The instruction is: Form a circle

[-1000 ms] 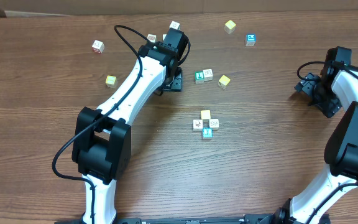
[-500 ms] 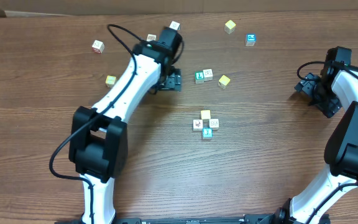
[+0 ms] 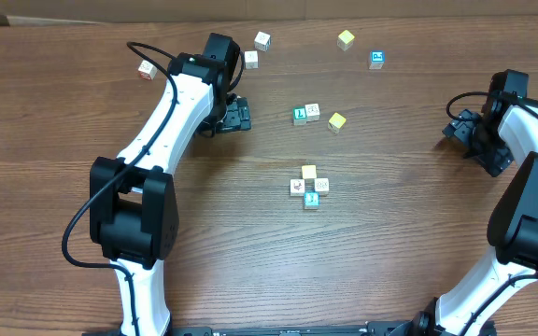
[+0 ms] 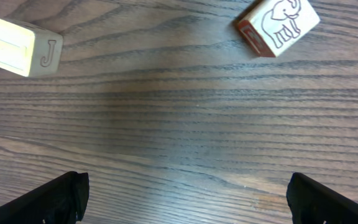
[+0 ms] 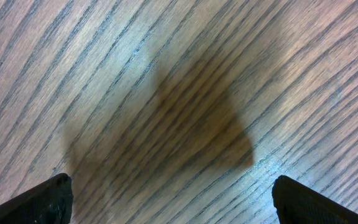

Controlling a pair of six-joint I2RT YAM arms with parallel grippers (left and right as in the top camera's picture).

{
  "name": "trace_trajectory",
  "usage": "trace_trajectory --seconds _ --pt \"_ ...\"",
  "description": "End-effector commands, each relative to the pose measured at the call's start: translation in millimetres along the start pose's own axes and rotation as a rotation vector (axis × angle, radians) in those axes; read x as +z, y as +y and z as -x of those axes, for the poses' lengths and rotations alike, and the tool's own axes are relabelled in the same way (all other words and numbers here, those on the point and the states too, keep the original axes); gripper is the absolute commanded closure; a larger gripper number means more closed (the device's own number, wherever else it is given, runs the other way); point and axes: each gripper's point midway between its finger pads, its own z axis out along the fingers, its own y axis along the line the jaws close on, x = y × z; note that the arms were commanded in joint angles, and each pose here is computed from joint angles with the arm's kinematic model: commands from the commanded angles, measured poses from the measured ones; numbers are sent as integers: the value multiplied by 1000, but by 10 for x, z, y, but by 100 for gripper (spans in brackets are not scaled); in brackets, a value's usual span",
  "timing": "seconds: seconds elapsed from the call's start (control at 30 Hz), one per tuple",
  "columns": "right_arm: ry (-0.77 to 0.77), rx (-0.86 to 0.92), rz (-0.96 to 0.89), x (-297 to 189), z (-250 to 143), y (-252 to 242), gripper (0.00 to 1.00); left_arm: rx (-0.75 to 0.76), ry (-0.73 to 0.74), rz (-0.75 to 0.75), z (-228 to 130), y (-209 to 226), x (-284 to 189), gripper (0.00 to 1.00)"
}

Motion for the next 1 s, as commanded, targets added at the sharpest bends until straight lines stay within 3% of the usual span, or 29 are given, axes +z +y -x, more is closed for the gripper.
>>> trace_trajectory --seconds 0.0,0.63,0.77,0.97 --pt "-24 6 11 -94 39 11 0 -13 0 -14 11 -52 -2 0" --pt "-24 6 11 -94 39 11 0 -31 -19 25 79 84 8 0" --pt "-24 6 11 -94 39 11 0 -7 -84 55 239 152 3 0" --pt "-24 6 11 -94 39 11 0 56 -156 -33 494 130 -39 0"
